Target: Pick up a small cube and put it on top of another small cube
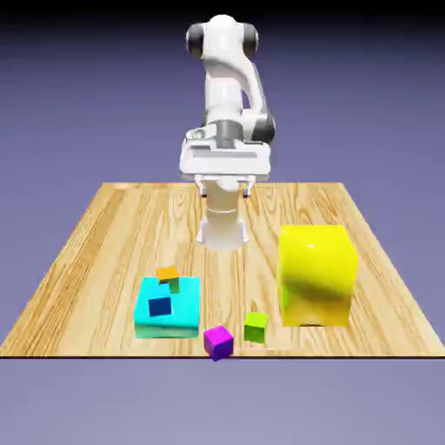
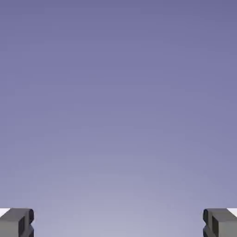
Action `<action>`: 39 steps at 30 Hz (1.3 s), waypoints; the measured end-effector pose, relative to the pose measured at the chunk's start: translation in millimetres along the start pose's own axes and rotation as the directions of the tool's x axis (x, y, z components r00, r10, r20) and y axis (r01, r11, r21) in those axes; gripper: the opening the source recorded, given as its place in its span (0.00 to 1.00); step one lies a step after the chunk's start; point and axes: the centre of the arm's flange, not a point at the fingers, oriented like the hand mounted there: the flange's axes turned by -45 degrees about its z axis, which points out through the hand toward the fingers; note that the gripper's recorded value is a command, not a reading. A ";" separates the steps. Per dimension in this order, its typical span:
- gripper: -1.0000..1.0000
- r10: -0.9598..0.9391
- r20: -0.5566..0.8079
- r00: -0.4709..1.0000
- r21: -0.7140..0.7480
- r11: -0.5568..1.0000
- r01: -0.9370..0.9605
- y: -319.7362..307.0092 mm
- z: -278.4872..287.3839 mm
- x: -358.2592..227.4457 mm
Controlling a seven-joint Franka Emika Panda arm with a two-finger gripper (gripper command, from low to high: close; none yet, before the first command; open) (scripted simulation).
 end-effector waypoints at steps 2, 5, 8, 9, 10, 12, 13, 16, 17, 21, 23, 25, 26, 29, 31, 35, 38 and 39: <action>1.00 -0.156 0.056 0.986 0.017 0.988 0.156 -6.3 21.4 0.5; 1.00 -0.386 0.129 0.913 0.063 0.922 0.381 -15.7 54.4 -2.1; 1.00 -0.597 0.185 0.780 0.129 0.802 0.583 -24.8 88.1 -8.7; 1.00 -0.661 0.200 0.723 0.155 0.750 0.643 -27.7 99.5 -11.8; 1.00 -0.720 0.211 0.661 0.183 0.693 0.697 -30.5 110.8 -15.4; 1.00 -0.824 0.225 0.520 0.242 0.564 0.789 -36.1 133.4 -23.7; 1.00 -0.868 0.227 0.442 0.274 0.492 0.826 -39.3 144.6 -28.4; 1.00 -0.957 0.216 0.191 0.369 0.261 0.892 -45.5 177.9 -45.2; 1.00 -0.973 0.206 0.103 0.401 0.180 0.898 -47.2 188.8 -51.5; 1.00 -0.959 0.131 -0.253 0.520 -0.151 0.841 -52.3 230.8 -79.6; 1.00 -0.904 0.074 -0.422 0.570 -0.309 0.762 -53.6 250.7 -95.1; 1.00 -0.848 0.029 -0.529 0.598 -0.409 0.689 -53.9 263.9 -106.2; 1.00 -0.848 0.029 -0.529 0.598 -0.409 0.689 -53.9 263.9 -106.2; 1.00 -0.848 0.031 -0.528 0.598 -0.408 0.690 -46.5 292.3 -124.0; 1.00 -0.848 0.030 -0.529 0.598 -0.409 0.689 -41.4 310.4 -137.8; 0.00 -0.848 0.030 -0.529 0.598 -0.409 0.689 -41.5 309.7 -137.3; 0.00 -0.848 0.031 -0.529 0.599 -0.408 0.690 -49.2 282.2 -117.3; 0.00 -0.848 0.030 -0.529 0.599 -0.408 0.689 -51.6 272.8 -111.4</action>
